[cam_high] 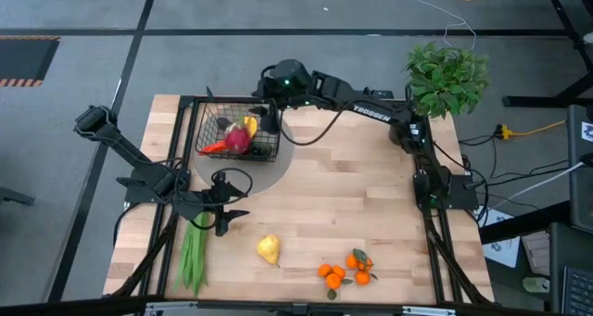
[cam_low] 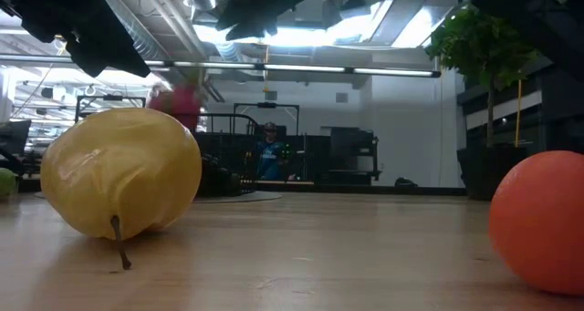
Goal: Build produce basket
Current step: Put the pink dragon fruit into the black wire basket, then put the orange tangerine into the black wire basket
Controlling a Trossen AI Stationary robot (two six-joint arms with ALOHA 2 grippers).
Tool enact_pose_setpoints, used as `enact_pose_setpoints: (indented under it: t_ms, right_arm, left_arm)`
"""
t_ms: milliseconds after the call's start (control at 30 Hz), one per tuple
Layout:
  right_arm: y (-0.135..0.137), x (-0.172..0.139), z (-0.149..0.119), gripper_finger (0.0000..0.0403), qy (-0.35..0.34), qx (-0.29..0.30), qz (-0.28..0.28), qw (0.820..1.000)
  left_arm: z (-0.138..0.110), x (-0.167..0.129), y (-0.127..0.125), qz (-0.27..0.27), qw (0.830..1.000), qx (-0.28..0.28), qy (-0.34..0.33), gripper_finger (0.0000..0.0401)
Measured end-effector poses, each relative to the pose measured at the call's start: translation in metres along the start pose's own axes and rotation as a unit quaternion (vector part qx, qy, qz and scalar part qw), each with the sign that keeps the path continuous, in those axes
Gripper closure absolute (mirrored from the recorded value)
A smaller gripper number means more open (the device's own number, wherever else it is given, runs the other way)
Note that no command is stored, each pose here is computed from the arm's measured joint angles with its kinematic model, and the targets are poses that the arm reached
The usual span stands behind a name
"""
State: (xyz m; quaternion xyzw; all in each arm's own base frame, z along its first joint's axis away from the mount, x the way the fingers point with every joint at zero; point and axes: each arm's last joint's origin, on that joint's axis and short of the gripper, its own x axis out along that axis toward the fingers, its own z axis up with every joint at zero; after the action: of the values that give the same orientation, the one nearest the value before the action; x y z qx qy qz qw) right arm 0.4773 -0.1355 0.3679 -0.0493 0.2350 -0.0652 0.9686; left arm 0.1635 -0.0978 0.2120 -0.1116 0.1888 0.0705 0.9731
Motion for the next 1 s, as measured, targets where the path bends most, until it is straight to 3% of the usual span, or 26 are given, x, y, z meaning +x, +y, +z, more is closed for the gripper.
enact_pose_setpoints:
  t_ms: [333,567,700,833,1000]
  right_arm:
    - [-0.004,-0.004,-0.002,0.0142,0.023,0.01,-0.027,0.999]
    - [0.001,-0.024,-0.019,0.0141,0.147,0.039,-0.007,0.988]
    - [0.007,-0.055,-0.029,0.0141,0.256,0.083,0.007,0.963]
    - [0.024,-0.087,-0.046,0.0141,0.4,0.106,0.06,0.908]
    - [0.055,-0.103,-0.048,0.0141,0.404,0.122,0.124,0.898]
  left_arm:
    - [0.0,0.0,0.0,0.0,1.0,0.0,0.0,0.0158]
    - [0.0,0.0,0.0,0.0,1.0,0.0,0.0,0.0158]
    - [0.0,0.0,0.0,0.0,1.0,-0.001,0.0,0.0158]
    - [0.0,0.0,0.0,0.0,1.0,-0.001,0.0,0.0158]
    - [0.0,0.0,0.0,-0.001,1.0,-0.003,0.0,0.0158]
